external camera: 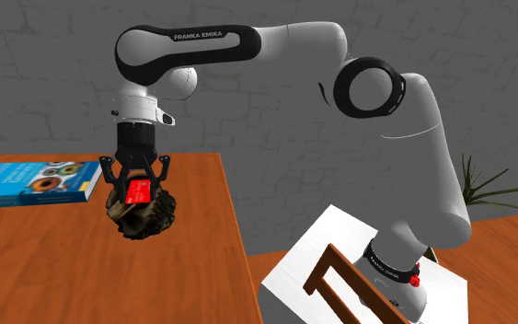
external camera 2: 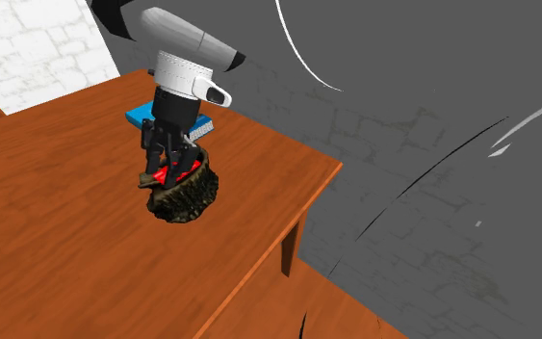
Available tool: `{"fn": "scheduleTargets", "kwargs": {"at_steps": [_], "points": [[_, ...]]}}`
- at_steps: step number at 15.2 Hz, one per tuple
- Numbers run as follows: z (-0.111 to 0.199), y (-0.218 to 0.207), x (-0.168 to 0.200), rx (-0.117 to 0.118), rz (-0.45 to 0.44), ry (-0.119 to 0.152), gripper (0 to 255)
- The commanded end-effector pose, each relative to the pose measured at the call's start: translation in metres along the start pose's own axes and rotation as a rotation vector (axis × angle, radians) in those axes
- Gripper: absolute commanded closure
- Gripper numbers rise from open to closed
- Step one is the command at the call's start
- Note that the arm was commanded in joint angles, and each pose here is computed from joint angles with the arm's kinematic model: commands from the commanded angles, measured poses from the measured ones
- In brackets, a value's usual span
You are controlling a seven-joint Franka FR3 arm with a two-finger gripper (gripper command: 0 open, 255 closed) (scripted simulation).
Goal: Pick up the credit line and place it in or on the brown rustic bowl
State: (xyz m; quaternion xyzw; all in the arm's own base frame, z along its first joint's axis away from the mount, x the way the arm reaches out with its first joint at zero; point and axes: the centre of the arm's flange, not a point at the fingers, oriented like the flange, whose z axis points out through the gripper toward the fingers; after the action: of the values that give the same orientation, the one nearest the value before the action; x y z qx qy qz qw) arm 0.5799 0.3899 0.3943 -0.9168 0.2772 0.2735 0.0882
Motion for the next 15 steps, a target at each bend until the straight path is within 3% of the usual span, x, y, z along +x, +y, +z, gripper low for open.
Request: {"fn": "scheduleTargets", "kwargs": {"at_steps": [1,2,7,11,15], "points": [[0.002,0.001,0.003,-0.003,0.004,0.000,255],[0.002,0.001,0.003,-0.003,0.004,0.000,0],[0.002,0.001,0.003,-0.003,0.004,0.000,0],[-0.048,0.000,0.003,-0.003,0.004,0.000,0],[-0.048,0.000,0.003,-0.003,0.004,0.000,0]]}}
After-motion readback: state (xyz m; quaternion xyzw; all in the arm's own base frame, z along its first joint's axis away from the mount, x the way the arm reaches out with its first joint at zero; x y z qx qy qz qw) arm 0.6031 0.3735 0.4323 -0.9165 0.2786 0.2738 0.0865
